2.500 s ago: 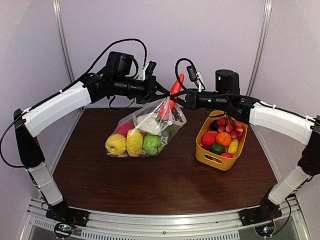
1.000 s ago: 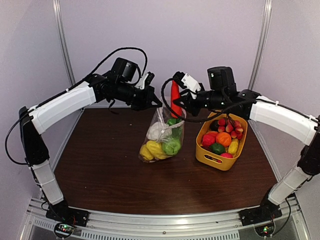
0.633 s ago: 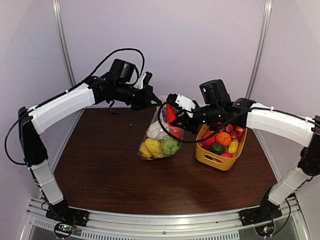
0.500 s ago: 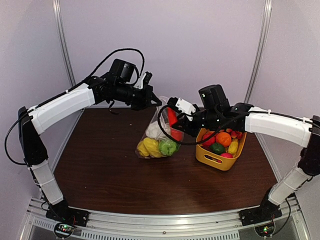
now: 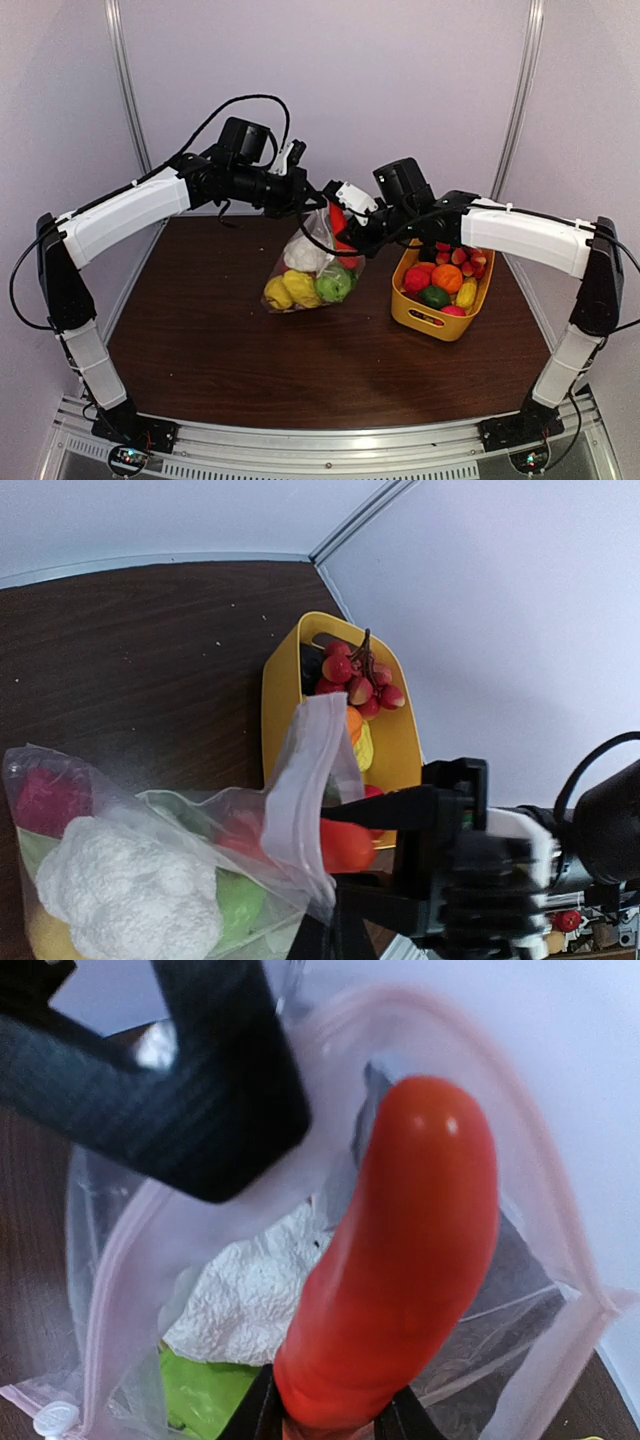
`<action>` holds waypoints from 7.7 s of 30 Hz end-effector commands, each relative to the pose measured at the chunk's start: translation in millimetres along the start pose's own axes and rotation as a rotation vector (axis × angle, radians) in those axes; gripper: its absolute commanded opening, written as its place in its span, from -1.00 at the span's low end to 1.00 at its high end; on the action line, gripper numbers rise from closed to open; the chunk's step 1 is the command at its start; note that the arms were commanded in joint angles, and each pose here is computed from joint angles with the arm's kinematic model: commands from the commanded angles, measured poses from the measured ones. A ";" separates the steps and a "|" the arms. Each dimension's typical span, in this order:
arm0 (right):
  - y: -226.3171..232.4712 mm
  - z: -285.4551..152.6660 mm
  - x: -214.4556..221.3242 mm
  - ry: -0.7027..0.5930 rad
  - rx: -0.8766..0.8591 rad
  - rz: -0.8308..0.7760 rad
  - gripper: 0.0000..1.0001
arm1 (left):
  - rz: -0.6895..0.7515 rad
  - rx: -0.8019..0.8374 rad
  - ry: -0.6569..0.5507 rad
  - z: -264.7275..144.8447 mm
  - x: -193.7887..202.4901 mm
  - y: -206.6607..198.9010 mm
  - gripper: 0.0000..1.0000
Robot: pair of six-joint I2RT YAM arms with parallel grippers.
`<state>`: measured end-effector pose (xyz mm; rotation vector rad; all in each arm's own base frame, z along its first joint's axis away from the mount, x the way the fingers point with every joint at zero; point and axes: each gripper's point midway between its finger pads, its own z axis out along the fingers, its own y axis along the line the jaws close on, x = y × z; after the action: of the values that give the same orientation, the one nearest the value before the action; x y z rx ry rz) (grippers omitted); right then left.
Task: Place the food in the zip-top bag and seal the zipper
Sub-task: Place the fake vegetable in the zipper food storage bag, then adjust the zipper food storage bag at the center of the board, then pass from the left arm to the right, then pass from the right arm to the left, then zip the zipper on the zipper food storage bag.
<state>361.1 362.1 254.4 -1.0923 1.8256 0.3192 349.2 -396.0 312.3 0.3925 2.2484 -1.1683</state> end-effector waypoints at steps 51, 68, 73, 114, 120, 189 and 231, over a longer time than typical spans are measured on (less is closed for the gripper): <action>-67.0 -66.0 -81.1 -0.020 -0.015 0.400 -1.00 | 0.211 -0.386 -0.163 -19.4 -54.2 17.5 -1.00; -62.6 -71.0 -60.6 -0.001 -0.038 0.416 -1.00 | 0.251 -0.282 -0.248 -17.5 -72.3 -20.2 -1.00; -47.1 -64.1 -61.0 0.016 -0.158 0.460 -1.00 | 0.266 -0.180 -0.186 -4.2 -66.5 -32.9 -1.00; 13.3 -122.8 19.3 -0.051 -0.573 -0.374 0.15 | 0.572 0.233 0.339 -14.5 68.3 -55.9 -1.00; 23.3 -118.0 24.9 -0.029 -0.598 -0.376 0.00 | 0.578 0.240 0.330 -14.3 65.9 -58.0 -1.00; -31.3 -111.8 8.9 -0.063 -0.464 -0.064 -1.00 | 0.791 0.086 -0.120 -77.3 118.2 -0.7 -1.00; 52.9 -125.2 -63.1 -0.169 -0.630 -0.244 0.14 | 0.875 0.001 -0.093 -112.1 64.7 -41.7 -1.00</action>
<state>261.0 324.1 348.7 -1.6858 1.4724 0.7582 240.4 -321.0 304.0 1.1811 1.8270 -0.6305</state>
